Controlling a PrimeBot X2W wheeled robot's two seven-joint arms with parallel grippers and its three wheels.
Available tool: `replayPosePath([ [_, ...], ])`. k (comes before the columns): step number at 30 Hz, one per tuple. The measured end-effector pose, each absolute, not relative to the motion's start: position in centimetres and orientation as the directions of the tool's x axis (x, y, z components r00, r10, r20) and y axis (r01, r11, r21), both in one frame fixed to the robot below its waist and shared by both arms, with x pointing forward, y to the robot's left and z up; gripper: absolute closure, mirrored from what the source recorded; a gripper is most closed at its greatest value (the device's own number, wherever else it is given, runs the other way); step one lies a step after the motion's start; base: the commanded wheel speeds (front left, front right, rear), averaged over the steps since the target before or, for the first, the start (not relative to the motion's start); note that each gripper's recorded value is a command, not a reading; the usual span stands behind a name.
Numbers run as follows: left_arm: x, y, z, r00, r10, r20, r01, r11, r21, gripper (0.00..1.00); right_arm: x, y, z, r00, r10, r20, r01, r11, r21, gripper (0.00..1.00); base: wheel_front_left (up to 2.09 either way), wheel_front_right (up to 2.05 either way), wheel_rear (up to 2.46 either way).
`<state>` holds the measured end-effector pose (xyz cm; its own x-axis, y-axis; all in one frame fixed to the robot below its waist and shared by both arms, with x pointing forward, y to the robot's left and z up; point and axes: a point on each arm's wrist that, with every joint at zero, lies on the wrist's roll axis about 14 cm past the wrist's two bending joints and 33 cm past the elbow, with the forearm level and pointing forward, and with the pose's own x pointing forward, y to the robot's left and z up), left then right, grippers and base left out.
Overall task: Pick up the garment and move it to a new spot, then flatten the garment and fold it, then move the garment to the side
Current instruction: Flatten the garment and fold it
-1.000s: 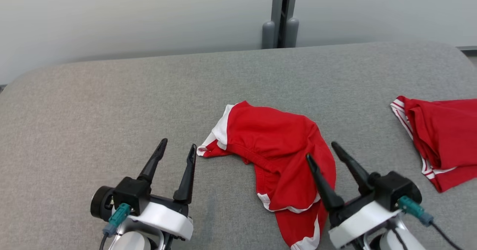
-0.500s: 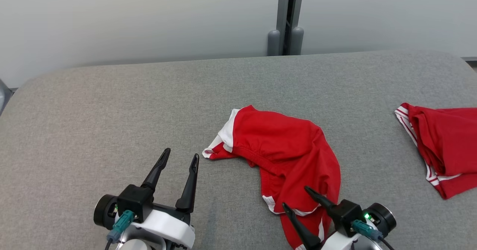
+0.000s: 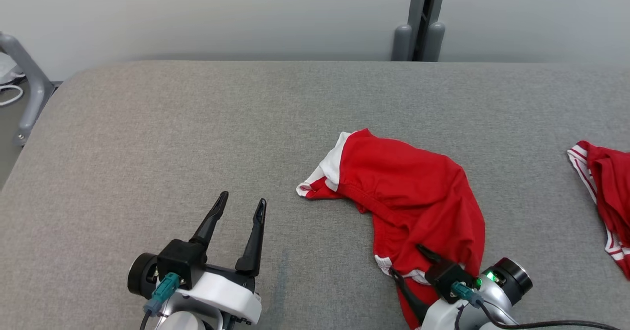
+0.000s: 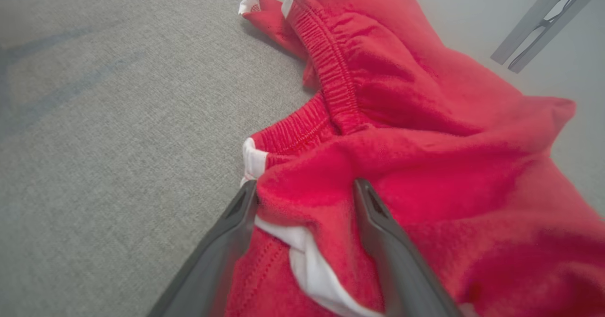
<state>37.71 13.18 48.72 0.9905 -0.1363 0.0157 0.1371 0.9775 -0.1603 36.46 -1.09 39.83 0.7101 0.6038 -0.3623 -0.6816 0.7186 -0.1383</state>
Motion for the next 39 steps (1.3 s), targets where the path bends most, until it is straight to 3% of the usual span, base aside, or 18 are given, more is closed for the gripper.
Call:
replayPosePath([
  [1,37.7,13.3,48.6,0.991,-0.133,0.012,0.133,0.978,-0.163,0.0,36.6,-1.1,39.5,0.708,0.6,-0.372,-0.682,0.718,-0.139,0.0,0.0,0.0,0.0],
  [2,37.6,13.4,48.4,0.992,-0.126,0.006,0.126,0.978,-0.164,0.0,36.6,-1.0,39.0,0.703,0.597,-0.386,-0.682,0.719,-0.132,0.69,0.0,0.0,0.0],
  [3,37.6,13.5,48.3,0.992,-0.123,0.002,0.122,0.979,-0.165,0.0,36.6,-0.9,38.7,0.701,0.595,-0.393,-0.682,0.721,-0.125,1.0,0.0,0.0,0.0],
  [10,37.6,14.0,48.0,0.994,-0.107,-0.009,0.104,0.981,-0.163,0.0,37.8,0.2,40.0,0.726,0.609,-0.318,-0.657,0.752,-0.058,1.0,0.0,0.0,0.0],
  [17,37.7,13.6,48.4,0.993,-0.116,0.003,0.115,0.979,-0.168,0.0,40.2,3.4,47.4,0.746,0.662,-0.072,-0.659,0.749,0.064,1.0,0.0,0.0,0.0],
  [26,37.7,13.0,48.7,0.991,-0.133,0.014,0.134,0.977,-0.167,0.0,41.3,7.2,60.4,0.655,0.703,0.278,-0.756,0.61,0.238,1.0,0.0,0.0,0.0],
  [31,37.6,13.0,48.8,0.991,-0.133,0.016,0.134,0.977,-0.167,0.0,43.1,4.6,68.1,0.667,0.548,0.505,-0.745,0.477,0.466,1.0,0.0,0.0,0.0],
  [35,37.5,13.2,48.8,0.992,-0.128,0.016,0.128,0.977,-0.167,0.0,46.7,-0.7,66.6,0.8,0.37,0.471,-0.599,0.471,0.648,1.0,0.0,0.0,0.0],
  [39,37.5,13.4,48.7,0.993,-0.118,0.012,0.118,0.979,-0.168,0.0,48.1,-5.5,57.6,0.94,0.247,0.237,-0.336,0.535,0.776,1.0,0.0,0.0,0.0],
])
